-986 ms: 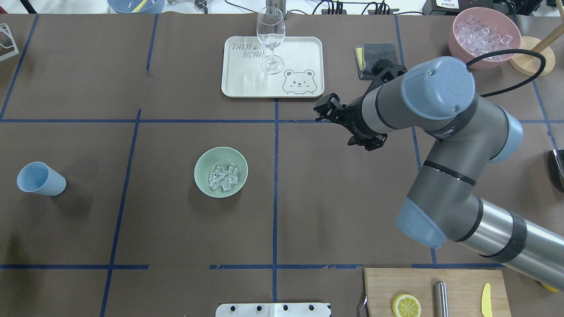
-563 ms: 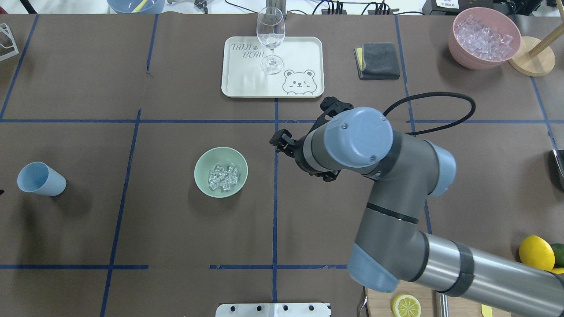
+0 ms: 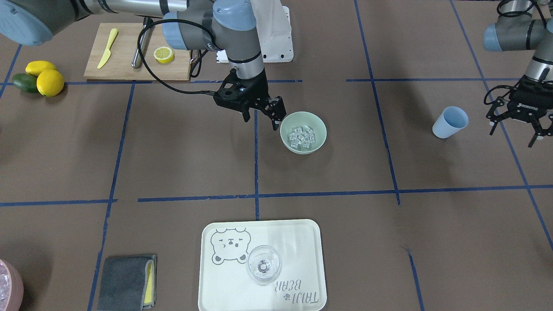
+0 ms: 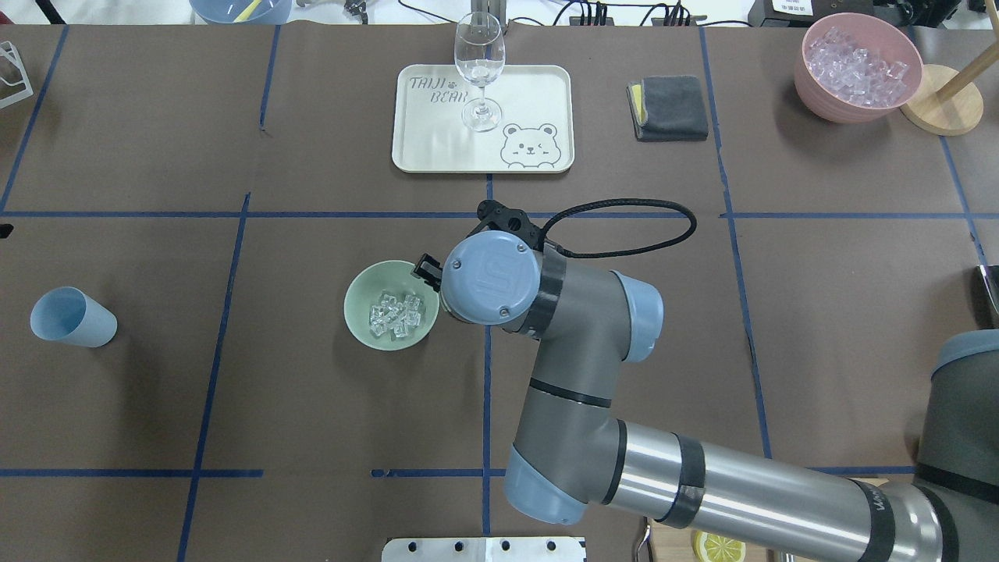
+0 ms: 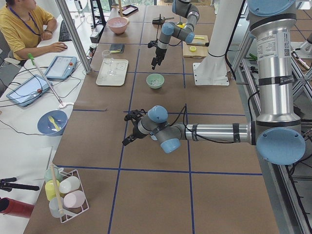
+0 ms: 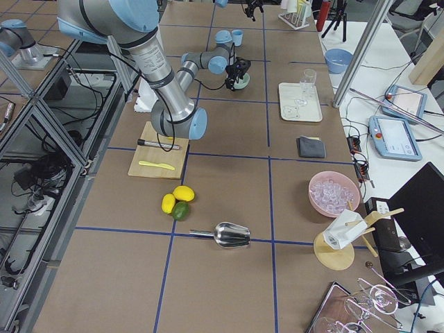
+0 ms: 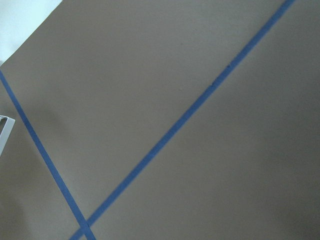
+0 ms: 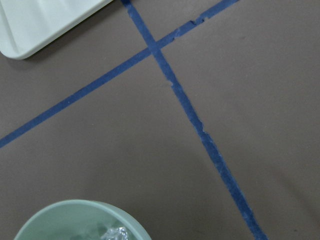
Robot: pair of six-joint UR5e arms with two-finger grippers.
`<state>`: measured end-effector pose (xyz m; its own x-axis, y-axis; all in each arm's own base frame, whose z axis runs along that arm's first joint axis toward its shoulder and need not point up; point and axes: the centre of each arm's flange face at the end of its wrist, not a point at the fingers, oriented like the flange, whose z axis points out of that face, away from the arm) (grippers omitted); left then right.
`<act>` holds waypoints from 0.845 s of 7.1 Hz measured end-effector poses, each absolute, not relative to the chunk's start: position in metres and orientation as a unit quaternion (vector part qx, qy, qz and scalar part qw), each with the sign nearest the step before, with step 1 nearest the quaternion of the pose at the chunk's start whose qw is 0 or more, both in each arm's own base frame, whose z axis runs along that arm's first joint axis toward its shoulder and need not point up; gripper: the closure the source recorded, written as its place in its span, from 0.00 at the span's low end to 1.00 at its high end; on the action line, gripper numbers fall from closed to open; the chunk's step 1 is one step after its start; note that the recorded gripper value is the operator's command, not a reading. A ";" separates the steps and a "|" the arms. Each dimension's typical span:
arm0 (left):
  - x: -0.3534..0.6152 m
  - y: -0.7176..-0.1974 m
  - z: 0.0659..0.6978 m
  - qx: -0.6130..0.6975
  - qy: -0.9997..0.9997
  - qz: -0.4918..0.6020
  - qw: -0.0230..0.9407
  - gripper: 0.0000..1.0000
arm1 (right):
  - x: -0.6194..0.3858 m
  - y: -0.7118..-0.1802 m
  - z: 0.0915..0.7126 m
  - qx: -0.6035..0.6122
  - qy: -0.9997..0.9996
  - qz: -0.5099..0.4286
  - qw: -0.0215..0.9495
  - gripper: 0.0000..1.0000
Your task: Pour ice into bowl
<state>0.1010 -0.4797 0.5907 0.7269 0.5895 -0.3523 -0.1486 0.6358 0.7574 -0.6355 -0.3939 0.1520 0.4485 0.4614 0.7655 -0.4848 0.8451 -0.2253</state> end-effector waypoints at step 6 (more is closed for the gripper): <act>0.099 -0.487 0.578 0.368 0.319 0.217 0.846 0.00 | -0.669 -0.393 0.163 -0.009 -0.451 0.260 0.854 1.00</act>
<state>0.0989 -0.4868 0.5778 0.7022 0.6027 -0.3790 -0.1329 0.6340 0.7619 -0.6686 -0.3931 0.1628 0.4574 0.4525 0.7655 -0.4357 0.8645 -0.2506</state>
